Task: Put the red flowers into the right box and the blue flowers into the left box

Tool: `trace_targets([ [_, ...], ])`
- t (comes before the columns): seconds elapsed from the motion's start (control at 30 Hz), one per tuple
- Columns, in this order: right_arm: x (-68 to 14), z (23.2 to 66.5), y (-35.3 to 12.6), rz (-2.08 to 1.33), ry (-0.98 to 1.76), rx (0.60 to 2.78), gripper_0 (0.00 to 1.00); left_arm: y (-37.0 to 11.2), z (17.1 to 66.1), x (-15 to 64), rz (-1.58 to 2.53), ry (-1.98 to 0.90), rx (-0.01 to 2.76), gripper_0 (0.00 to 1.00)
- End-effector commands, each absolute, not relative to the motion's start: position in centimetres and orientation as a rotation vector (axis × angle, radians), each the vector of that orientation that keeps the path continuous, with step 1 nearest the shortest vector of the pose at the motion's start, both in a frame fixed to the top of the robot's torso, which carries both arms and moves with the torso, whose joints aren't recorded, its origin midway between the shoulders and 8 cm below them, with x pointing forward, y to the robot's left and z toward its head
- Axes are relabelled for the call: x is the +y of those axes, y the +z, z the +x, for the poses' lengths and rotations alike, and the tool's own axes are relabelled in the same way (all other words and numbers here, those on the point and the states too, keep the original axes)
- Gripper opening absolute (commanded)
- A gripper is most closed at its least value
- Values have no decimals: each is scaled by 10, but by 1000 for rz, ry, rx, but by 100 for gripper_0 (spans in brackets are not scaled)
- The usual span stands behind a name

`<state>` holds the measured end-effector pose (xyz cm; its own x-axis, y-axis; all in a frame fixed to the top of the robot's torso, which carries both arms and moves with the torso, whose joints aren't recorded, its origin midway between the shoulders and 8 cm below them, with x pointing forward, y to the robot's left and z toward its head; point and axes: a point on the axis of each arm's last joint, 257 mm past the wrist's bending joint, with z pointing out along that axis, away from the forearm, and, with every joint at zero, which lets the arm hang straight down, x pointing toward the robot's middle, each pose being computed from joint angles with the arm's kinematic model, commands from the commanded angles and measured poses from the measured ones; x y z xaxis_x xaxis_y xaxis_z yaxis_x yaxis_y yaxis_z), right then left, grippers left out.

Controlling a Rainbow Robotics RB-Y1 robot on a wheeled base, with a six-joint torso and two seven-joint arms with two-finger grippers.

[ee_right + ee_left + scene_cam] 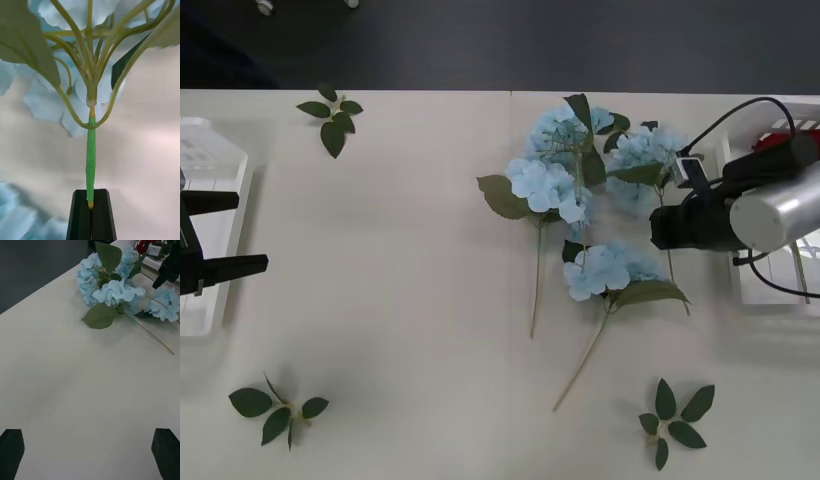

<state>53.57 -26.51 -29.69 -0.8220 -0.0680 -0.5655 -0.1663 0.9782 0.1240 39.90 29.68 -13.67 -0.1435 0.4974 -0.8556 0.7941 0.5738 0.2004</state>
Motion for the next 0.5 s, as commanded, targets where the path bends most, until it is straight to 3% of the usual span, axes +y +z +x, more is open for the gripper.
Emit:
trace_targets([
  [0.03,-262,547,-205,-117,303,2465,0,-132,395,309,1119,-279,1769,100],
  [0.5,-228,510,-75,-273,491,2337,0,-141,390,306,1110,-310,1783,100],
])
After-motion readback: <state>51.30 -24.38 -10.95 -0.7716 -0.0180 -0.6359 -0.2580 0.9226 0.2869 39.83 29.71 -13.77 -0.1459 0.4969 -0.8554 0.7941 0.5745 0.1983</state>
